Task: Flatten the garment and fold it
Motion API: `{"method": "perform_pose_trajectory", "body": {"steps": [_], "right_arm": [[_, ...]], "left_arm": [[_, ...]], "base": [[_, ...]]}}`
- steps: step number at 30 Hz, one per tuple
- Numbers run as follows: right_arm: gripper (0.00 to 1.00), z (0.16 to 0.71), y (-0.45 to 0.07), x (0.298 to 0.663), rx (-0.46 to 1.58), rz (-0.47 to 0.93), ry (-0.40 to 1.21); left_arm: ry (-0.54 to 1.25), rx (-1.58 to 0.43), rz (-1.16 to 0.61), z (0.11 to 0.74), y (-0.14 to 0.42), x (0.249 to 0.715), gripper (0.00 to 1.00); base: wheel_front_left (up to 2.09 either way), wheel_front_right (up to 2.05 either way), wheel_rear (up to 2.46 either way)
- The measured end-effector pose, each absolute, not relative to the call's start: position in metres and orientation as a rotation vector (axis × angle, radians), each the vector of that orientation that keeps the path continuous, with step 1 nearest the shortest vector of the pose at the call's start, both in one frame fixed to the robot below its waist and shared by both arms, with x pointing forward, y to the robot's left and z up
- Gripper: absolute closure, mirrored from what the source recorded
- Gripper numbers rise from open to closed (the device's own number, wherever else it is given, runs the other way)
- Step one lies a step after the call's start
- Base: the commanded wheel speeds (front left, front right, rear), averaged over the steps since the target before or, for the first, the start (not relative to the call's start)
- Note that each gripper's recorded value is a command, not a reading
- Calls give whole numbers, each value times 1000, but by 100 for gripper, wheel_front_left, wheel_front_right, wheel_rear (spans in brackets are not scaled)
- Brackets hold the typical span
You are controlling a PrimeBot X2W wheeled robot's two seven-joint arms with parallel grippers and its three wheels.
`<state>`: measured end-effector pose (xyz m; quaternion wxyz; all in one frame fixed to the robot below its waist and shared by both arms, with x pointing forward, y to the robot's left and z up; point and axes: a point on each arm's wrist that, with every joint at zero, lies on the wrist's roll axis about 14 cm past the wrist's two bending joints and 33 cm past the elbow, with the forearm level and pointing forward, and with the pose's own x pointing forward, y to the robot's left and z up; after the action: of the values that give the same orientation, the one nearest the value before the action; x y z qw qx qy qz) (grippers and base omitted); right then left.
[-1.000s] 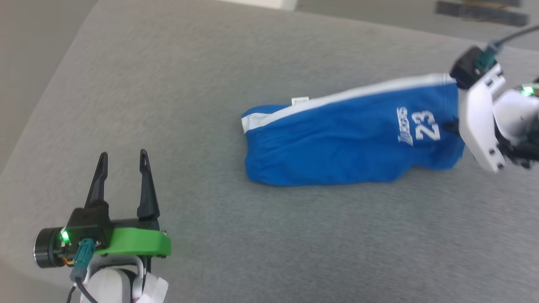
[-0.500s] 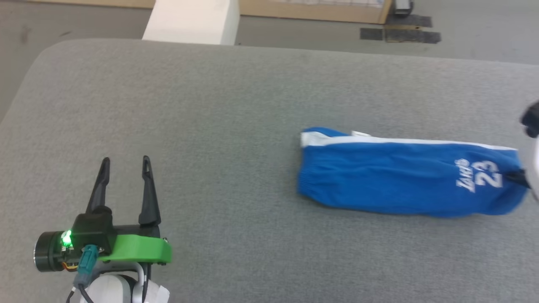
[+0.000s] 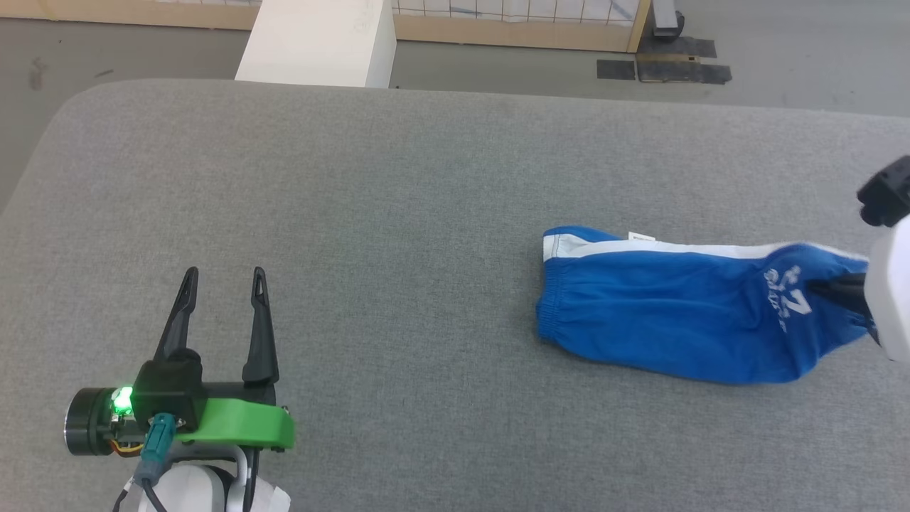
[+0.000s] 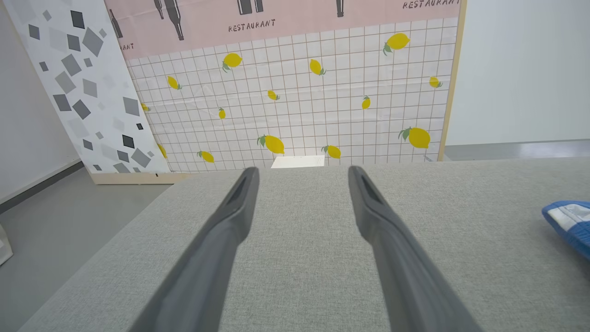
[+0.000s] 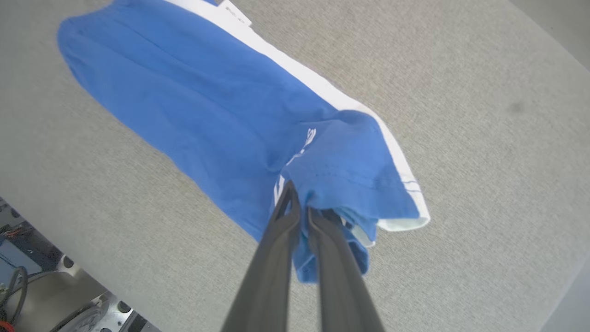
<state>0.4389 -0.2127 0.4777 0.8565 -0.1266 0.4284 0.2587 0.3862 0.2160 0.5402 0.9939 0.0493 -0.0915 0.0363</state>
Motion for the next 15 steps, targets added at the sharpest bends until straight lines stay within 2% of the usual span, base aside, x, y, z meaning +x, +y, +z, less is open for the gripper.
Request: {"method": "perform_pose_trajectory", "body": {"steps": [6,15], "right_arm": [[100,488,-166,445,-242,677,836],[100,473,-82,459,-191,870,800]], "left_arm": [[-161,101,76,533,217,387,0],[-124,104,97,521,223,392,0]], "base": [[0,0,0],[0,0,0]]}}
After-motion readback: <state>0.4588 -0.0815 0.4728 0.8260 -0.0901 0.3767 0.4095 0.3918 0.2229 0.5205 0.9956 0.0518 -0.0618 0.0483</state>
